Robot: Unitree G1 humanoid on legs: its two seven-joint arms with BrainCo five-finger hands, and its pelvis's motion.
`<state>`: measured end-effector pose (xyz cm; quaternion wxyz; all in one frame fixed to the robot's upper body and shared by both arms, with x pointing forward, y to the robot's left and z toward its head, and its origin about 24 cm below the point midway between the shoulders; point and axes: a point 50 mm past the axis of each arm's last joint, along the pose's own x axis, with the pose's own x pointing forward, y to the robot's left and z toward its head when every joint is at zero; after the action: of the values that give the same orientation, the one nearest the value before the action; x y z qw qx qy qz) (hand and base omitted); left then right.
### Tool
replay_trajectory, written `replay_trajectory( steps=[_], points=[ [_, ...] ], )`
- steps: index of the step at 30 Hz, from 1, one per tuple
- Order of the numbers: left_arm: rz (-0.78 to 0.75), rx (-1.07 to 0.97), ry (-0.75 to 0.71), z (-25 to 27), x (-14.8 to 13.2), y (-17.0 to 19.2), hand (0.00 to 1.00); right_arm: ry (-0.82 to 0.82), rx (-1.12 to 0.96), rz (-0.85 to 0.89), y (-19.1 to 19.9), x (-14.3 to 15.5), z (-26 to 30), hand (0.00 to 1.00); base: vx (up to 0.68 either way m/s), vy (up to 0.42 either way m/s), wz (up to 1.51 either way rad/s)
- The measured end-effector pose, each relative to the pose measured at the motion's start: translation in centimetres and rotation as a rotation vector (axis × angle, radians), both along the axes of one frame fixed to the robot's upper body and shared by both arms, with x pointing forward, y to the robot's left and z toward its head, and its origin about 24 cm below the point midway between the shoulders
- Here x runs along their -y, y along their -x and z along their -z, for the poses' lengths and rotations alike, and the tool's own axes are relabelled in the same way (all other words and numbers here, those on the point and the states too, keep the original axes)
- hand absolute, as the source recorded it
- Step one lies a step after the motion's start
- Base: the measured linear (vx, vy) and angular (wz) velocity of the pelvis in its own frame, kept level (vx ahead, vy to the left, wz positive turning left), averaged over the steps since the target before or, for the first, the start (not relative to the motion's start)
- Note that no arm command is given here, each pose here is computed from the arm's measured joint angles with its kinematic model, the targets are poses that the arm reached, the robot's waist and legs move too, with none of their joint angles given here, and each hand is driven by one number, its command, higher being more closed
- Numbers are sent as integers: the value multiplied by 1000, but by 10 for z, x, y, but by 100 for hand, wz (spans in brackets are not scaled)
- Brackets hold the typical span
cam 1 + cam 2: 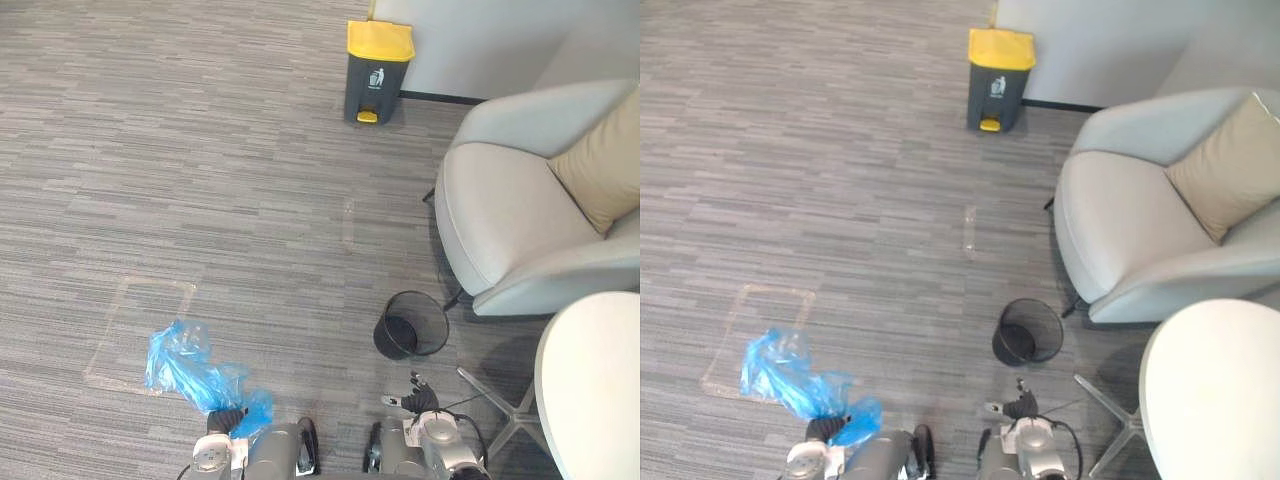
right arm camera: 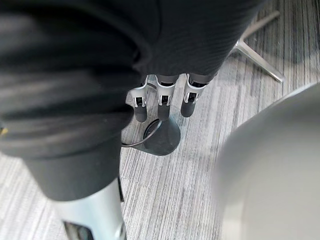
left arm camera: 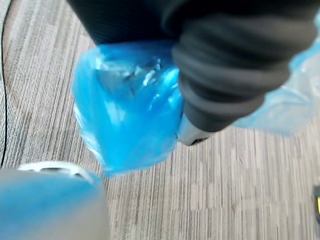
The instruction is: Gather rubbish on tea table into small bin, then transfer packed bag to large trash can.
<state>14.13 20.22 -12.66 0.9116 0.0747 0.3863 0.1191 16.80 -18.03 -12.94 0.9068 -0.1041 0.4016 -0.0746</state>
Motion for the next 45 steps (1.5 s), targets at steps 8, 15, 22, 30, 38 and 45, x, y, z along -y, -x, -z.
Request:
replay_trajectory(
  steps=[8, 15, 22, 30, 38, 45],
  points=[
    [-6, -18, 4, 3, 0, 2, 100, -7, 12, 40, 2, 6, -1, 0, 643, -122, 68],
    [-57, 39, 55, -3, 12, 0, 100, -50, 106, 48, -12, -11, -14, 0, 570, -5, -68],
    [-94, 59, 84, -4, 18, -2, 100, -49, 52, 104, 1, -8, -6, 0, 427, 279, -43],
    [-3, 38, 46, -4, 17, 1, 100, -84, 31, 87, 13, -26, -2, 0, 465, 212, -45],
    [9, -27, 5, 3, 3, 0, 100, -36, -11, 60, 13, -12, 4, 0, 589, -70, 6],
    [-46, 4, 60, 2, 16, -6, 100, -13, 27, 37, -1, -5, -4, 0, 633, -124, -5]
  ],
)
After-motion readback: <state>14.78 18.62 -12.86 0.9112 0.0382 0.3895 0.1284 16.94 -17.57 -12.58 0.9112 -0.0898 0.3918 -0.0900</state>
